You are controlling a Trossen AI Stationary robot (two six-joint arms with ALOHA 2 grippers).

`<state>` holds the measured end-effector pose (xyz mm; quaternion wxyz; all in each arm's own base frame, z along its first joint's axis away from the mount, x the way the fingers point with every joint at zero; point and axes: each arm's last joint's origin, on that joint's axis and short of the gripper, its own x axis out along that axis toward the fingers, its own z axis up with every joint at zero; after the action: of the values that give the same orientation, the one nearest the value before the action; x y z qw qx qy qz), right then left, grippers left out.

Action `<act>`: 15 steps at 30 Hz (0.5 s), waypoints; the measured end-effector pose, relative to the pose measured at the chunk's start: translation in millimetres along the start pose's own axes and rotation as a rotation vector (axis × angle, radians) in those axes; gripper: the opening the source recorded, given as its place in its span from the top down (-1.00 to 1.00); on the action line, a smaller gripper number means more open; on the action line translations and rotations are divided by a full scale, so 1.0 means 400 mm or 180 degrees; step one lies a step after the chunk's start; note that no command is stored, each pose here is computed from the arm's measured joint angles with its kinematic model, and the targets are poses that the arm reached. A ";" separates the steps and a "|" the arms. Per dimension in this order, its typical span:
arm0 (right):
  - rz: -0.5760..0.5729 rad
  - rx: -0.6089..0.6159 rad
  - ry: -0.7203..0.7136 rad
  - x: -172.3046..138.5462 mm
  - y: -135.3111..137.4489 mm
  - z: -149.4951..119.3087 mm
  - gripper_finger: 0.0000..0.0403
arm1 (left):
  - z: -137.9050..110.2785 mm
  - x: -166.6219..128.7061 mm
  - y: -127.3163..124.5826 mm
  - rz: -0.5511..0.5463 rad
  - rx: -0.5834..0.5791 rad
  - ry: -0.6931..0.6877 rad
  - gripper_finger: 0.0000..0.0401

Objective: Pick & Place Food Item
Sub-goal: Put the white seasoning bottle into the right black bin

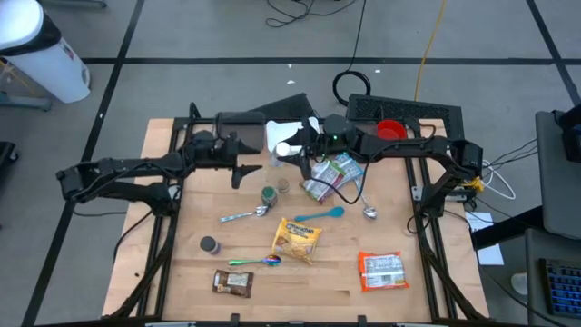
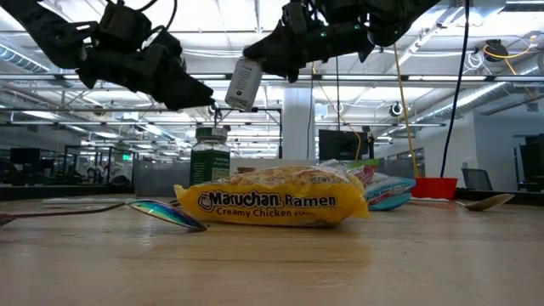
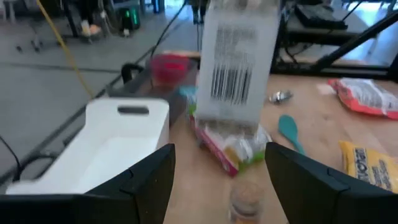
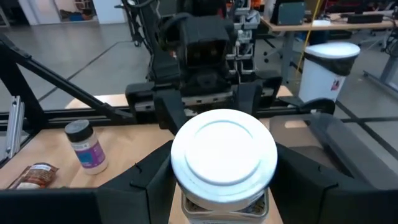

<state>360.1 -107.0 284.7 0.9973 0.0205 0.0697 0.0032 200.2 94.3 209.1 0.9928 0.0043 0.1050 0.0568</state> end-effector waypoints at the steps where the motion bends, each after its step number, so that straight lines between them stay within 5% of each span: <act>1: 0.0000 -0.0003 -0.0009 0.000 0.000 0.000 -0.01 | 0.000 0.001 -0.001 0.0006 0.0003 -0.0004 -0.28; 15: 0.0249 -0.0103 -0.0148 0.012 0.027 0.003 -0.01 | 0.017 0.009 -0.023 -0.0189 -0.0118 -0.0217 -0.28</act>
<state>365.1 -96.2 285.5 0.9980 0.0072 0.0456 0.0428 206.3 85.7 214.9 0.9970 -0.0152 0.0701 0.0291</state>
